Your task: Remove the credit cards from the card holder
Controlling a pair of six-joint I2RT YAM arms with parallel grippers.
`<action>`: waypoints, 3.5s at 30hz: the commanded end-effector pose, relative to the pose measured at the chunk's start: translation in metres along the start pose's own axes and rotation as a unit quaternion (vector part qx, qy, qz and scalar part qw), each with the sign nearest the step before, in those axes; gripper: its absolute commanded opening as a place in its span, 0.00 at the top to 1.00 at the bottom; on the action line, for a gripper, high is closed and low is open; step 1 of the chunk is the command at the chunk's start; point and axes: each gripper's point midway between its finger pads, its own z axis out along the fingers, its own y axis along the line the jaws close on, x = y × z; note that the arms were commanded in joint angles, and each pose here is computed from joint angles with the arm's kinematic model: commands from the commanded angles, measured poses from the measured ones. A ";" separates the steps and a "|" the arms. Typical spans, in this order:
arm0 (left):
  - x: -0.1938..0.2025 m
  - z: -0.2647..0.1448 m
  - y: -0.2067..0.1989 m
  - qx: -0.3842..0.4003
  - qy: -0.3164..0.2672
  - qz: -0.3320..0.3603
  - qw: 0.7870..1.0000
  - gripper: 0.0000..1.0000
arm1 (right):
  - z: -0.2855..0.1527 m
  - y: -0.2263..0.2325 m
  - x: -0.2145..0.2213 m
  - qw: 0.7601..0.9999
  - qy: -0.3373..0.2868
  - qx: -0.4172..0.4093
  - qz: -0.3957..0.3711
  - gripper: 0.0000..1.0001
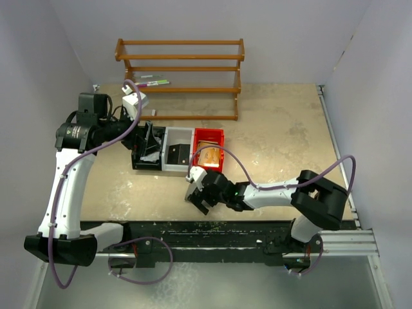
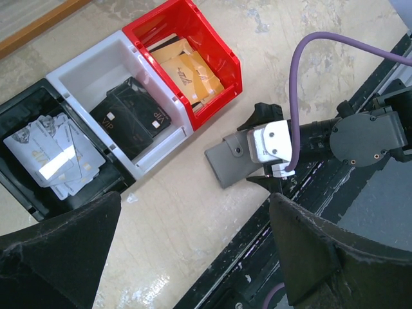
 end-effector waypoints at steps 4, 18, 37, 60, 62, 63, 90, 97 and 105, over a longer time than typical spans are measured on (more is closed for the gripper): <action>-0.020 -0.008 -0.004 0.003 -0.029 0.030 0.999 0.01 | 0.013 0.007 0.006 1.000 0.018 -0.013 0.004 0.00; -0.026 -0.009 -0.004 0.003 -0.033 0.030 0.999 0.01 | -0.004 0.003 -0.022 0.998 -0.036 0.008 0.043 0.42; 0.005 0.010 -0.041 0.127 -0.011 -0.120 0.985 0.01 | -0.134 -0.036 -0.225 0.926 -0.361 0.063 0.090 0.42; -0.005 0.015 -0.051 0.178 -0.029 -0.170 0.969 0.27 | -0.156 -0.018 -0.298 0.891 -0.443 0.031 0.099 0.41; -0.004 0.018 -0.045 0.166 -0.028 -0.177 0.970 0.42 | -0.153 -0.014 -0.297 0.892 -0.440 0.027 0.097 0.41; -0.005 0.020 -0.042 0.159 -0.029 -0.178 0.971 0.48 | -0.152 -0.013 -0.298 0.893 -0.439 0.026 0.096 0.40; -0.011 0.000 -0.055 0.155 -0.047 -0.122 0.979 0.96 | -0.195 -0.050 -0.265 0.900 -0.414 -0.064 0.118 0.10; 0.007 0.012 -0.035 0.105 -0.005 -0.183 0.977 0.97 | -0.178 -0.048 -0.275 0.917 -0.381 0.107 0.043 0.23; 0.009 0.010 -0.038 0.107 0.005 -0.189 0.976 0.97 | -0.166 -0.054 -0.285 0.912 -0.379 0.157 0.022 0.38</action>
